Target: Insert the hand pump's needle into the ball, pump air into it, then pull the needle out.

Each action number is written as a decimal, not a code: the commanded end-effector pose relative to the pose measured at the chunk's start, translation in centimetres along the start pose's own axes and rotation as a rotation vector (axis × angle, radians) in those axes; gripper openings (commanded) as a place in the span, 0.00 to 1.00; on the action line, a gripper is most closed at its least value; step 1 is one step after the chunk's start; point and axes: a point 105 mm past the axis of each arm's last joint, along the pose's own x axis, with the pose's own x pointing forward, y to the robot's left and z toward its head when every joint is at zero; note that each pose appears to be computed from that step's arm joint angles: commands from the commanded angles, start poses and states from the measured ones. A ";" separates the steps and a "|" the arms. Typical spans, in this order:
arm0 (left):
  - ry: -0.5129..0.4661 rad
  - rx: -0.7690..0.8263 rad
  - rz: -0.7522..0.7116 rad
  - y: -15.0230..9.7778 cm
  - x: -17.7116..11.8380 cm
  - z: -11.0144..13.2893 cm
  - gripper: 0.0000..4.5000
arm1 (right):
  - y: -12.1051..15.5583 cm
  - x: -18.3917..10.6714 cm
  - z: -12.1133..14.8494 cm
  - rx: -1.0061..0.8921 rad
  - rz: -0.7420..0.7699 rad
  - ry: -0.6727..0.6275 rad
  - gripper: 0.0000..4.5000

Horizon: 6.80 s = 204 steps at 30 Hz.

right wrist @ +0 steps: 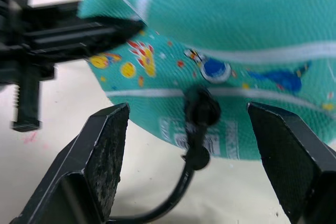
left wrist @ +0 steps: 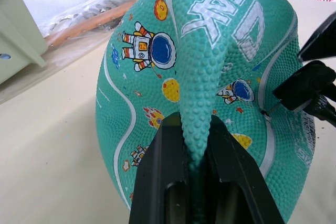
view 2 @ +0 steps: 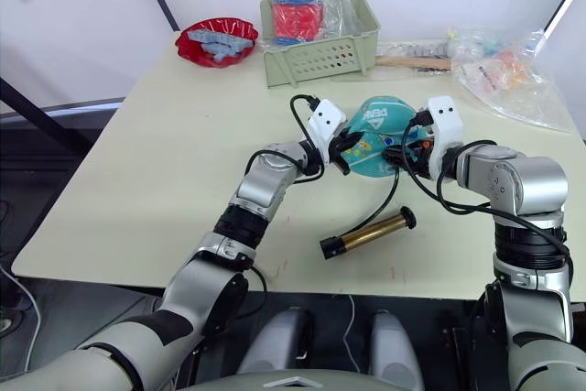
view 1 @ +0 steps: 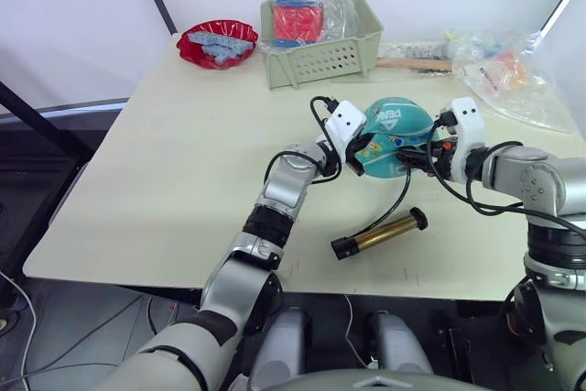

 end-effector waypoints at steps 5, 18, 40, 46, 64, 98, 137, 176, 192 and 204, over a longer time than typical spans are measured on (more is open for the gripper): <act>0.052 -0.023 -0.057 -1.5 0.4 -1.7 0.00 | -0.2 0.0 1.3 0.025 0.000 -0.054 0.83; 0.054 -0.024 -0.063 -1.8 0.4 -1.8 0.00 | -0.4 0.6 2.2 0.049 0.003 -0.064 0.83; 0.059 -0.024 -0.066 -1.8 0.4 -1.9 0.00 | 0.0 0.8 2.2 -0.166 -0.023 -0.011 0.07; 0.060 -0.029 -0.062 -1.7 0.5 -2.0 0.00 | 0.9 1.3 1.9 -0.449 -0.001 0.096 0.07; 0.046 -0.085 -0.045 -1.4 0.7 -1.9 0.00 | 0.9 5.0 -0.9 -0.661 0.065 0.360 0.07; 0.069 -0.119 -0.011 -0.4 0.3 -2.6 0.00 | -0.8 9.8 -9.3 -0.529 0.005 0.540 0.07; 0.090 -0.109 -0.024 -0.7 -0.2 -3.7 0.00 | 1.2 3.6 -3.4 -0.522 0.022 0.090 0.07; 0.081 -0.097 -0.051 -1.2 0.1 -3.3 0.00 | 0.2 -9.9 -5.0 -0.333 0.068 -0.408 0.98; 0.081 -0.097 -0.059 -1.4 0.3 -3.2 0.00 | -2.8 -16.8 -8.4 -0.363 0.032 -0.433 0.98; 0.037 -0.150 -0.087 -1.6 0.2 -2.4 0.00 | -3.6 -18.2 -9.5 -0.390 0.057 -0.456 0.98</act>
